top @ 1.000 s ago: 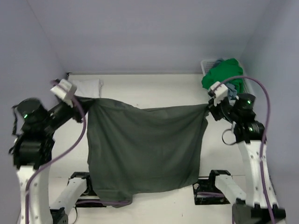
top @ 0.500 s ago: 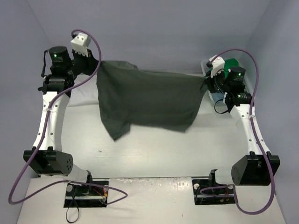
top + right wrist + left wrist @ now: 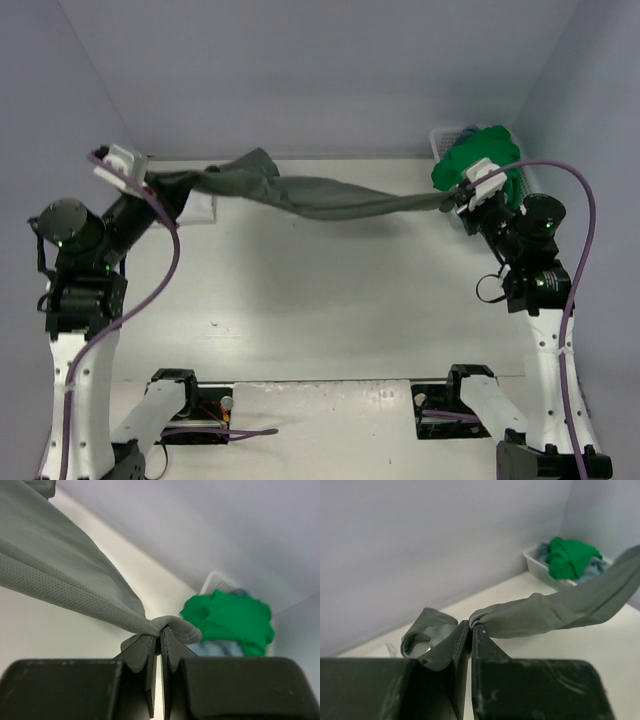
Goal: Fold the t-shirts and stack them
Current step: Flatten out the tshirt
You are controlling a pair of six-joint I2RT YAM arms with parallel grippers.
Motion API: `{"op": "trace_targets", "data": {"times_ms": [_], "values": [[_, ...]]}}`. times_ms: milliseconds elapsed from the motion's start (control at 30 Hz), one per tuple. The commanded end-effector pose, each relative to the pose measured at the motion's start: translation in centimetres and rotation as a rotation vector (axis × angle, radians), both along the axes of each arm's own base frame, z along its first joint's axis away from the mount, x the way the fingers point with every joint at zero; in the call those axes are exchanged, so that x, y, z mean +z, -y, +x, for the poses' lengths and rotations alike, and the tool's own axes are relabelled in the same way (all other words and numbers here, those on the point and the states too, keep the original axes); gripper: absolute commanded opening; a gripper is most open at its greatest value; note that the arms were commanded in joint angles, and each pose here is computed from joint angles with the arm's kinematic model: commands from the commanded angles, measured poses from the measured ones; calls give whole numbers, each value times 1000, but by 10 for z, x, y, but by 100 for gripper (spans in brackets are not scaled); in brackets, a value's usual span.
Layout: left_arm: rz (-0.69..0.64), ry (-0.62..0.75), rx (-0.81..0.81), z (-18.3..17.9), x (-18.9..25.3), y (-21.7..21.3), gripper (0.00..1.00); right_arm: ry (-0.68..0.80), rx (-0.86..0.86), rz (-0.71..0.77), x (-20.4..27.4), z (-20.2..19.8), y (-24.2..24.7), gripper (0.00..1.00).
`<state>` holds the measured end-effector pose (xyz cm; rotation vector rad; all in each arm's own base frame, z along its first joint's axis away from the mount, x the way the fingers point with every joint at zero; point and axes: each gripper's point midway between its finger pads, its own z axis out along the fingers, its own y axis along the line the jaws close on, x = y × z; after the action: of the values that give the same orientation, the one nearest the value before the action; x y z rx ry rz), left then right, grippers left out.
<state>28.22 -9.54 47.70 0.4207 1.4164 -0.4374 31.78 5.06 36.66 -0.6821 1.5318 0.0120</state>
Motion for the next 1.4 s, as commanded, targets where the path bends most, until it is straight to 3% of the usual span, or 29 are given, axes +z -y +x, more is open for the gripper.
{"op": "trace_targets", "data": {"times_ms": [0, 167, 533, 700, 900, 1000, 1133, 1367], "values": [[29, -51, -49, -9, -37, 7, 0, -99, 89, -74, -39, -17, -9, 0], [99, -43, -12, -34, -40, -2, 0, -54, 56, -104, -19, -34, -3, 0], [30, 166, -19, -108, 75, 1, 0, 213, -37, 32, 82, -96, 2, 0], [-1, 211, -79, -167, 97, 10, 0, 266, -36, 45, 93, -139, 0, 0], [-7, 153, -153, -208, 77, 20, 0, 246, -22, 40, 76, -161, -3, 0], [10, 122, -166, -208, 63, 22, 0, 212, 7, 38, 63, -156, -7, 0], [39, 63, -125, -179, 36, 16, 0, 123, 33, 9, 36, -130, -12, 0], [89, -72, -60, -80, -27, 5, 0, -74, 80, -49, -44, -62, -19, 0]]}}
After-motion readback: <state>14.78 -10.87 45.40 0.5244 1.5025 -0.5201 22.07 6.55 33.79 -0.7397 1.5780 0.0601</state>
